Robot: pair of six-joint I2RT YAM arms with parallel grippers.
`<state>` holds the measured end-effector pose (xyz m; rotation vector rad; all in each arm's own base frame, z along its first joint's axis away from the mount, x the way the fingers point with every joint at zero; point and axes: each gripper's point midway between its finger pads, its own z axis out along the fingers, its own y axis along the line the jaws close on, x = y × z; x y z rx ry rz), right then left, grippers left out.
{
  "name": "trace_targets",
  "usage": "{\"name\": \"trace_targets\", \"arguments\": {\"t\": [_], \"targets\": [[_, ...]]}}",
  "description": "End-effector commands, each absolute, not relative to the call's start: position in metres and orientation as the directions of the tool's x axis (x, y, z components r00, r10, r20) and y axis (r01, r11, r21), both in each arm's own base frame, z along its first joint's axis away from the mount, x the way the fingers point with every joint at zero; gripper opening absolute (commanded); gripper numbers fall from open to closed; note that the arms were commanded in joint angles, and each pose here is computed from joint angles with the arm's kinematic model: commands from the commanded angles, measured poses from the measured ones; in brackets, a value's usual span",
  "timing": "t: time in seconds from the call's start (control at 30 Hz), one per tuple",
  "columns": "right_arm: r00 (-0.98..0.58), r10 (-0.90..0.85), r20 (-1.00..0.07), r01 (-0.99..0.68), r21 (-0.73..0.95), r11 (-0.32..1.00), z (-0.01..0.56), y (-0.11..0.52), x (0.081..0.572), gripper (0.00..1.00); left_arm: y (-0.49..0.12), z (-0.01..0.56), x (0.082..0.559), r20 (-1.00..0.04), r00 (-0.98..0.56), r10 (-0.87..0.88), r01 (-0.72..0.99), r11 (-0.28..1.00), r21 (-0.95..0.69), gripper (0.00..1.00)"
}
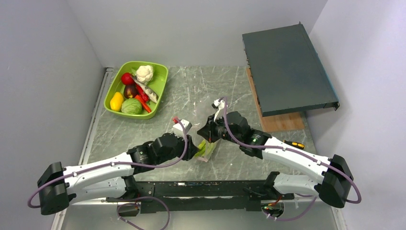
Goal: Place the food in the zip-top bag and seal the zipper
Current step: Adjust the fake vegetable in the zipper food storage bag.
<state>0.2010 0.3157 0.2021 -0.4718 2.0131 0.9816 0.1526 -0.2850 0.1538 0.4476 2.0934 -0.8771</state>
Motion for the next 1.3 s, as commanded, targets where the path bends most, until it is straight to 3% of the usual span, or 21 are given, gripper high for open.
{"name": "trace_targets", "arguments": {"t": [0.0,0.83,1.27], "targets": [[-0.547,0.101,-0.831,-0.649,0.497,0.576,0.231,0.323,0.204,0.0,-0.297,0.163,0.17,-0.819,-0.569,-0.078,0.554,0.7,-0.451,0.36],[-0.556,0.099,-0.825,-0.663,0.512,0.547,0.232,0.328,0.2,0.0,-0.314,0.09,0.192,-0.806,-0.575,0.141,0.557,0.789,-0.259,0.6],[-0.561,0.1,-0.821,-0.658,0.517,0.547,0.232,0.328,0.2,0.0,-0.314,0.065,0.197,-0.783,-0.584,0.214,0.556,0.808,-0.194,0.58]]}}
